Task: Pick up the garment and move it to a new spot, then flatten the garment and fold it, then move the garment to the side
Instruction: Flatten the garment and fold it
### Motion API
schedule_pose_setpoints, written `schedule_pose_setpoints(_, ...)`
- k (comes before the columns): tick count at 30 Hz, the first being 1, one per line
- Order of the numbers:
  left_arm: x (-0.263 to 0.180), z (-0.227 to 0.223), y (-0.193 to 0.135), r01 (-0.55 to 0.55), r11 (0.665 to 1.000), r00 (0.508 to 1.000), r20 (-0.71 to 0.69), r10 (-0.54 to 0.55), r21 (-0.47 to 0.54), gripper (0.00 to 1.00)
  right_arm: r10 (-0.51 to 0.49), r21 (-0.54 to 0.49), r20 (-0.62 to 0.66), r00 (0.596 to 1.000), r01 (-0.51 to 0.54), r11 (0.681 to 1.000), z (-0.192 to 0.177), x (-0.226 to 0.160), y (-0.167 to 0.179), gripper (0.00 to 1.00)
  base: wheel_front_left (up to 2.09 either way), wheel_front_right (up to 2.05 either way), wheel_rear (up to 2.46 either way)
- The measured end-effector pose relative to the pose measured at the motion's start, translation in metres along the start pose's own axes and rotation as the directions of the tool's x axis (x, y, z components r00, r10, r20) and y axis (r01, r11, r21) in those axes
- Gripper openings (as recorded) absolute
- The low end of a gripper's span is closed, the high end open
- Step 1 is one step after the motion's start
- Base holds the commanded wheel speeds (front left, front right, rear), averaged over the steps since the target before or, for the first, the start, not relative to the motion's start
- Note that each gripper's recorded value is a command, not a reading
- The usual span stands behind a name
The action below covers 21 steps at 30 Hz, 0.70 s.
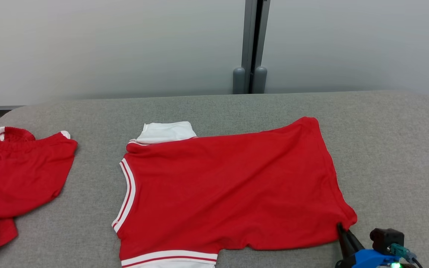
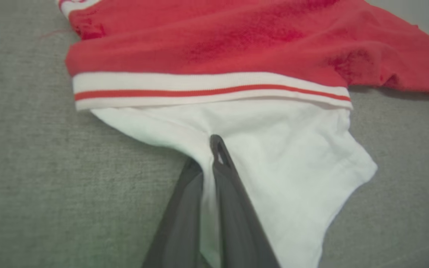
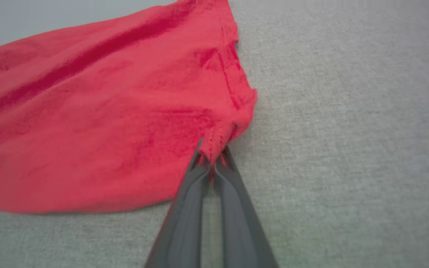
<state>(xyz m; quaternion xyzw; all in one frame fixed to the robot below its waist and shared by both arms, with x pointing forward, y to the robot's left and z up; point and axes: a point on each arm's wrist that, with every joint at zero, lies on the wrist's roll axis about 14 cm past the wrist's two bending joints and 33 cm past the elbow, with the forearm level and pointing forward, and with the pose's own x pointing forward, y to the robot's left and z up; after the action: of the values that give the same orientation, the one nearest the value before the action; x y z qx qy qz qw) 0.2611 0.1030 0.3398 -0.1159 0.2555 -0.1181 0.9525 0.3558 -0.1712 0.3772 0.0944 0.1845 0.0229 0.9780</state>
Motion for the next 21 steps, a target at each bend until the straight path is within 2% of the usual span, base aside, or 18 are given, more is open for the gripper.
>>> schedule_pose_setpoints(5,0.007,0.035,0.002,-0.001,1.000,0.994,0.107,0.003,-0.023,0.00,0.041,-0.002,0.075,0.996,-0.041,0.999,0.024,0.007,0.011,0.00,0.00,0.00,0.00)
schedule_pose_setpoints(11,0.019,0.094,0.007,0.009,0.999,0.965,0.264,0.002,-0.040,0.00,0.091,-0.015,0.180,0.980,-0.090,0.996,0.059,0.014,0.024,0.00,0.00,0.00,0.00)
schedule_pose_setpoints(14,0.031,0.130,0.008,0.032,0.999,0.940,0.342,-0.017,-0.038,0.00,0.126,-0.043,0.256,0.958,-0.118,0.992,0.091,0.024,0.031,0.00,0.00,0.00,0.00)
schedule_pose_setpoints(21,0.078,0.235,0.012,0.083,0.996,0.859,0.503,-0.095,0.045,0.00,0.202,-0.128,0.418,0.886,-0.163,0.978,0.181,0.063,0.046,0.00,0.00,0.00,0.00)
